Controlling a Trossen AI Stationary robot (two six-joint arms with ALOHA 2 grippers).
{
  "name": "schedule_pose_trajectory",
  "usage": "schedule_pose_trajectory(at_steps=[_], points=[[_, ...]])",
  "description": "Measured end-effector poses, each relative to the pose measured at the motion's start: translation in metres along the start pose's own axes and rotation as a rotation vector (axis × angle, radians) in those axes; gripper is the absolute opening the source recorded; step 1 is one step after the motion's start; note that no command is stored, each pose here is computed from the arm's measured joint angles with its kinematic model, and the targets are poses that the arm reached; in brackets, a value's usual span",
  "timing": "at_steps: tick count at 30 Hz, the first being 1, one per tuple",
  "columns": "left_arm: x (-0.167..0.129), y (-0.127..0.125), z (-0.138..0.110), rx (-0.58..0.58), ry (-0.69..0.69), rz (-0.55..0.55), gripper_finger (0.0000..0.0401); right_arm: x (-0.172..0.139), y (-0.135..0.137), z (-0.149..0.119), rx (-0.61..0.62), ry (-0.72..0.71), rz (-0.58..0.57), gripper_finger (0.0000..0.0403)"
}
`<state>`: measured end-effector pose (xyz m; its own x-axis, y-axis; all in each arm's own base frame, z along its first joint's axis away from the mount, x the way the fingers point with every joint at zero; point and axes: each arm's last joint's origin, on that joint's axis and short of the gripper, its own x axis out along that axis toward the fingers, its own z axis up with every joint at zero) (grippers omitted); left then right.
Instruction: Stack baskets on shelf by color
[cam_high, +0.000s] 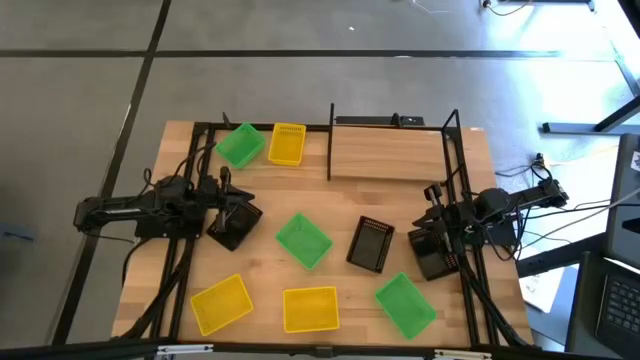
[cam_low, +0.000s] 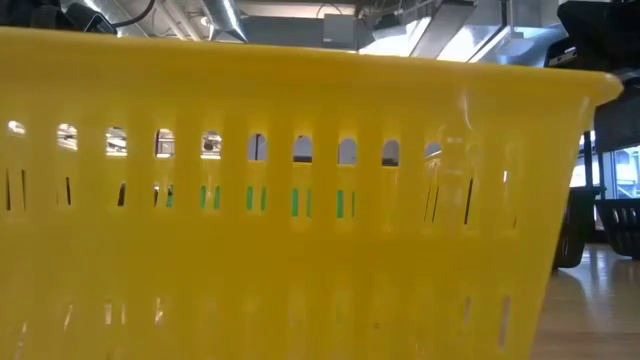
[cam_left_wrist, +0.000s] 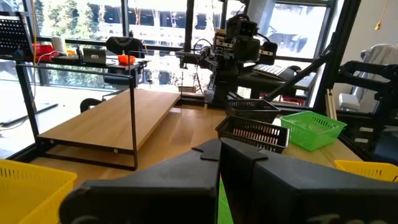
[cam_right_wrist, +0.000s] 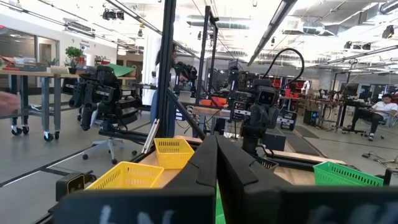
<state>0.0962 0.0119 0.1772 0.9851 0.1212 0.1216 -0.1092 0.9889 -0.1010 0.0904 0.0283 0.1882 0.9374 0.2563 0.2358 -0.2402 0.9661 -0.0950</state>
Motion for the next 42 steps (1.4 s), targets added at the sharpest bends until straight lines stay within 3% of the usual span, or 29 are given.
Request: schedule_pose_trajectory(at_steps=[15, 29, 35, 42], points=[[0.000, 0.000, 0.000, 0.001, 0.000, 0.000, 0.0000, 0.000, 0.000, 0.000, 0.000, 0.000, 0.000, 0.0000], [0.000, 0.001, 0.003, 0.085, -0.029, 0.040, 0.0000, 0.000, 0.000, 0.000, 0.001, 0.000, 0.000, 0.0001], [-0.006, -0.001, 0.048, 0.115, -0.119, 0.138, 0.0000, 0.000, 0.000, 0.000, 0.000, 0.000, 0.000, 0.0001], [-0.006, 0.001, 0.101, 0.119, 0.151, 0.416, 0.0000, 0.000, 0.000, 0.000, 0.000, 0.000, -0.001, 0.0001]])
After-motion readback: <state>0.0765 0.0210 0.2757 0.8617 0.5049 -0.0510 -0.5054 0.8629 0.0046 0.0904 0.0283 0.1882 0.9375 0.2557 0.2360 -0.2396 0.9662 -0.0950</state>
